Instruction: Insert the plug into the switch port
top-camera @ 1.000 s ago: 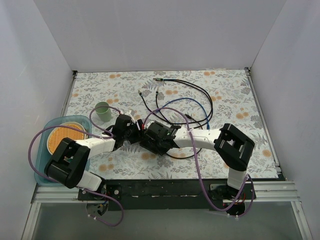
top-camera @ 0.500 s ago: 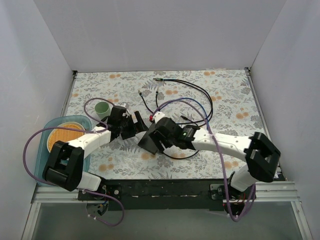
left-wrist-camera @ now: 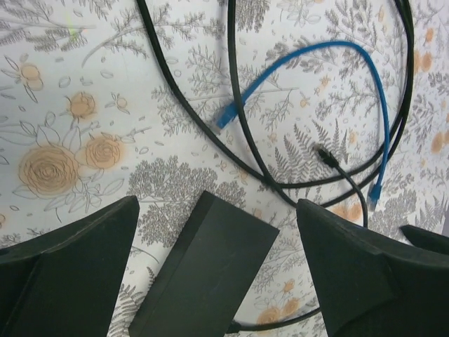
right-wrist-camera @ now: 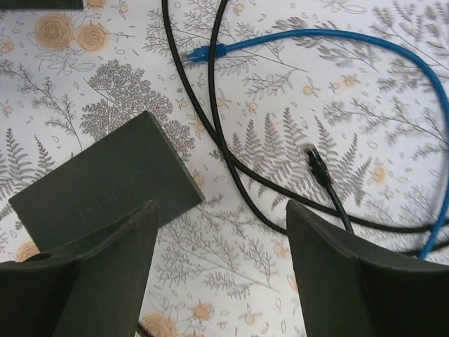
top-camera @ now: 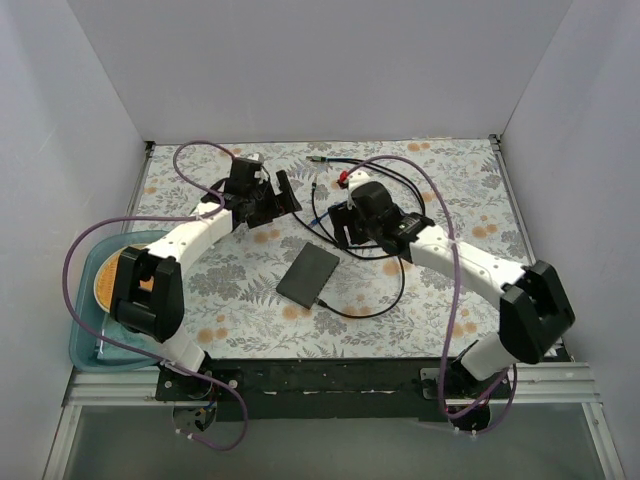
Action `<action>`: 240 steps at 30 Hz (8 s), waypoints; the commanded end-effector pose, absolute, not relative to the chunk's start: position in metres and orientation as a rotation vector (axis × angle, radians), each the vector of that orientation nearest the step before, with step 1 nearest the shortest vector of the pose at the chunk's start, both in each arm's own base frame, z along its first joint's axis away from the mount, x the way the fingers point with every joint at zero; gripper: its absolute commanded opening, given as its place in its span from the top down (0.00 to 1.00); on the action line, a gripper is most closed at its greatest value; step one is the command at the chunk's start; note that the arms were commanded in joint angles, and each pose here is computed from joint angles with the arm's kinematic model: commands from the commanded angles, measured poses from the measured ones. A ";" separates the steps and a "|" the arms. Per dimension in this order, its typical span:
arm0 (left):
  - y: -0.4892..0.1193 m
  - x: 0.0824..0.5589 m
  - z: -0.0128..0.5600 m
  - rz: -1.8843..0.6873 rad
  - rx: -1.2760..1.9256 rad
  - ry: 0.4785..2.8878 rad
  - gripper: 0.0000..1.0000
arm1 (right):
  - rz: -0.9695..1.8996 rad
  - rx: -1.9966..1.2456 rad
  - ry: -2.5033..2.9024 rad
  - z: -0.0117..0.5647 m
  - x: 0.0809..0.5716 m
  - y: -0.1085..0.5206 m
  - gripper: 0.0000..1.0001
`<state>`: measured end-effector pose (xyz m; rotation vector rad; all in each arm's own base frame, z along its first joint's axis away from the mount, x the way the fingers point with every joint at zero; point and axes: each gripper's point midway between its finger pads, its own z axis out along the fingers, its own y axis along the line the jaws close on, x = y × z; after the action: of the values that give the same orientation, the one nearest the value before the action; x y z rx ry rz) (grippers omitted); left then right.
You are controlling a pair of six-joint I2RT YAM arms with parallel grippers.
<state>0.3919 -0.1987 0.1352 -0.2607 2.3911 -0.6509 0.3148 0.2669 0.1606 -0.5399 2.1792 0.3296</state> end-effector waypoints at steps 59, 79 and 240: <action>-0.233 0.333 0.146 -1.260 -0.157 2.259 0.11 | 0.895 -1.045 2.048 0.124 0.211 0.314 0.99; -0.242 0.346 0.135 -1.300 -0.139 2.263 0.87 | 0.933 -1.108 1.986 0.143 0.187 0.319 0.99; -0.253 0.314 0.186 -1.022 -0.177 2.248 0.02 | 0.441 -0.807 1.881 0.189 0.269 0.336 0.99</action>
<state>0.3044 -0.2627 0.1797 -0.1823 2.2749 -1.1314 0.2684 0.3412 0.1657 -0.8500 1.9437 0.4360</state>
